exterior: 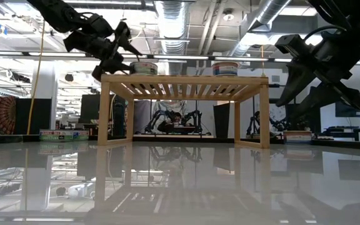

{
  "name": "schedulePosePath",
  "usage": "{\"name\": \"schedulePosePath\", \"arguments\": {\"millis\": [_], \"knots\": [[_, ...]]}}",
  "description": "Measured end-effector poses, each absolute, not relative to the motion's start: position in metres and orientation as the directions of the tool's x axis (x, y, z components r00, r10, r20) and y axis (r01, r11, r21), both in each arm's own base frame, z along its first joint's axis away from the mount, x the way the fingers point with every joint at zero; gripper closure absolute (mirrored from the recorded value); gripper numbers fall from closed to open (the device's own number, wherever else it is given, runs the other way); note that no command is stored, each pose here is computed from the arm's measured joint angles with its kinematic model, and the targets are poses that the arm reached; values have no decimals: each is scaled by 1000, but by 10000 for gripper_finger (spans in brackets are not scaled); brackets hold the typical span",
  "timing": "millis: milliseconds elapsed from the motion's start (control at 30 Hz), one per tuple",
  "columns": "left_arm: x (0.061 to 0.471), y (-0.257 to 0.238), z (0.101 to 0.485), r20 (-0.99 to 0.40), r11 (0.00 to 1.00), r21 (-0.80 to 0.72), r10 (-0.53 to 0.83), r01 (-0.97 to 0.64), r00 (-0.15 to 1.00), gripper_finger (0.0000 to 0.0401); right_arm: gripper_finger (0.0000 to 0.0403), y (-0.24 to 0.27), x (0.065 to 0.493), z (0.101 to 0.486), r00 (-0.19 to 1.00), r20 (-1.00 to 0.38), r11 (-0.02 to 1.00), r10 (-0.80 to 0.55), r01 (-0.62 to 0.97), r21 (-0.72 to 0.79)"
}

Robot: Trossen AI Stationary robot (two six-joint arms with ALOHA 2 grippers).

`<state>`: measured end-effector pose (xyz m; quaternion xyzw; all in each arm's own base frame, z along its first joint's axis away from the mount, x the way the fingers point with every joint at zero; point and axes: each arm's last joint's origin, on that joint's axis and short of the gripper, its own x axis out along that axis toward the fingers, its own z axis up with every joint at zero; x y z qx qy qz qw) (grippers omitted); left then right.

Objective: Stack canned seafood by type on shelf
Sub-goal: Stack the green tuna can on top of the other green tuna can on the shelf, then put the blue-pink tuna can on the shelf

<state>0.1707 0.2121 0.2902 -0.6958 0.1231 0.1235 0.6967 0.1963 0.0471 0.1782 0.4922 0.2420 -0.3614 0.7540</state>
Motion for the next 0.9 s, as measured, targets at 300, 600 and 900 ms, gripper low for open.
{"name": "schedulePosePath", "arguments": {"millis": [300, 600, 900], "knots": [[167, 205, 298, -327, 58, -944, -8, -326, 945, 187, 226, 47, 196, 178, 621, -720, 254, -308, 783, 567], [148, 160, 336, -348, 387, -826, 222, -410, 911, 187, 226, 48, 196, 178, 623, -720, 256, -305, 782, 568], [153, 68, 350, -429, 572, -592, 373, -568, 822, 187, 226, 52, 197, 180, 647, -709, 263, -280, 762, 591]]}}
